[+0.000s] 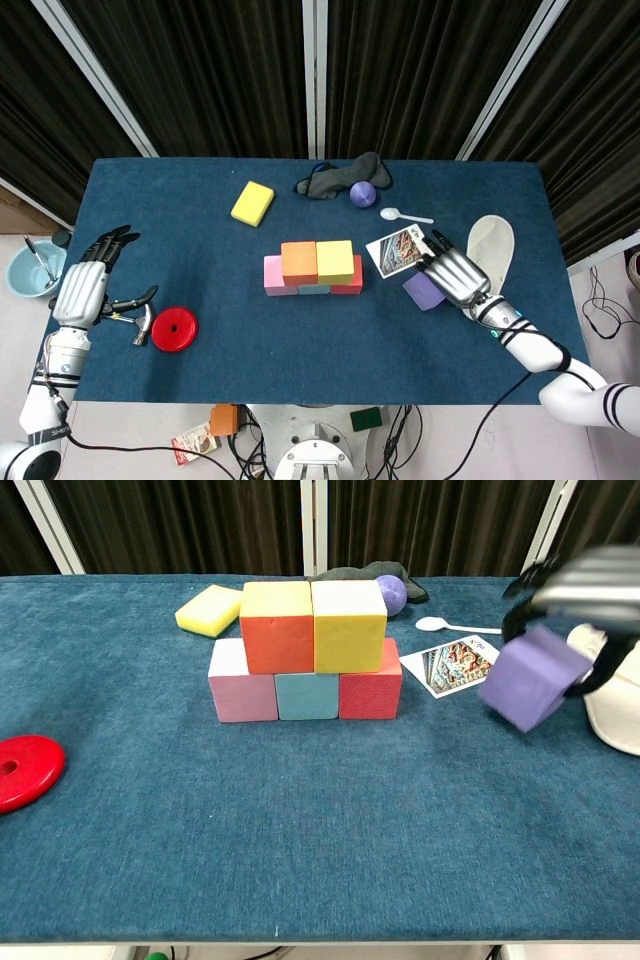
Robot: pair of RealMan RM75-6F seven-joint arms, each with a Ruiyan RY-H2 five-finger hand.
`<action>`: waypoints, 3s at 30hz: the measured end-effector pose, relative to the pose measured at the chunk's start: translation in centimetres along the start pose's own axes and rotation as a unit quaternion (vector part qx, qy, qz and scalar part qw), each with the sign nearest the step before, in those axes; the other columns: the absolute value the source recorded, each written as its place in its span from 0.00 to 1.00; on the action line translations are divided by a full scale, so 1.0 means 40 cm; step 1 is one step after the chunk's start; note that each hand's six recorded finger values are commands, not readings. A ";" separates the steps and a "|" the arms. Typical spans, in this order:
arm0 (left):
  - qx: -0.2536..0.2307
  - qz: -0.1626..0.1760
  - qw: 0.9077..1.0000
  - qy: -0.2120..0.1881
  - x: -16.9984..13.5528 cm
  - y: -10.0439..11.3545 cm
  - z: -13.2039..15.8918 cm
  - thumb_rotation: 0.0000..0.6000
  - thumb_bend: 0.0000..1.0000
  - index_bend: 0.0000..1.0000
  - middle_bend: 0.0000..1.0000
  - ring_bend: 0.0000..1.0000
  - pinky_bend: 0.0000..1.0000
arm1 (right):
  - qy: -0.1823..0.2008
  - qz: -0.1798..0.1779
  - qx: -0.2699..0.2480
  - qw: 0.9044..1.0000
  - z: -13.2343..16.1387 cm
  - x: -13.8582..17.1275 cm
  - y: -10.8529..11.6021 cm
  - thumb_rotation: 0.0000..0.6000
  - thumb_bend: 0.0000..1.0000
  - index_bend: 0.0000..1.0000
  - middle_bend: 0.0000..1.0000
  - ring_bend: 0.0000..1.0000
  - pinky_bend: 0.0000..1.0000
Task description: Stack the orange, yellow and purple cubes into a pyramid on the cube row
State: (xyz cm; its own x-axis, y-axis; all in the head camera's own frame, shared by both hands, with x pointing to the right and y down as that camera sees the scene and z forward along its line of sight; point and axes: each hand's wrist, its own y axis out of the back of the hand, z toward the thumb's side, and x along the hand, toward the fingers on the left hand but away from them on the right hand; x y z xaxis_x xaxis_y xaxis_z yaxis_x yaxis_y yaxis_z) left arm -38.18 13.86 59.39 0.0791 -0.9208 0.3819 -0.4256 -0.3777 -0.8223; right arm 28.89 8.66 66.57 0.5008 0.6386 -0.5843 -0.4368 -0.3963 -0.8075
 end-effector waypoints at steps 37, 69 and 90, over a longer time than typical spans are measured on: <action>-0.004 0.018 1.000 0.012 -0.019 0.017 -0.028 0.68 0.17 0.16 0.07 0.07 0.15 | -0.086 0.016 -0.096 0.992 0.293 -0.214 0.493 1.00 0.20 0.46 0.42 0.14 0.10; -0.012 0.023 0.999 0.024 -0.024 0.016 -0.060 0.69 0.17 0.16 0.07 0.07 0.15 | -0.068 0.033 -0.064 0.995 0.355 -0.250 0.511 1.00 0.00 0.05 0.15 0.00 0.00; -0.011 0.024 0.999 0.030 -0.018 0.022 -0.055 0.67 0.17 0.16 0.07 0.07 0.15 | 0.055 -0.011 -0.002 0.998 0.268 -0.275 0.471 1.00 0.00 0.19 0.17 0.00 0.00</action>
State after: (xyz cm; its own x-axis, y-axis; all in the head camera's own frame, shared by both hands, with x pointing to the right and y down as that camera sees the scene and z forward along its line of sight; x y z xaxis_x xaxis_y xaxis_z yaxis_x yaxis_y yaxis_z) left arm -40.59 14.41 59.31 0.0045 -0.9301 0.3673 -0.4477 -0.3303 -0.8309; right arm 7.15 1.26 58.64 0.5899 0.5703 -0.5717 -0.4227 -0.3852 -0.8204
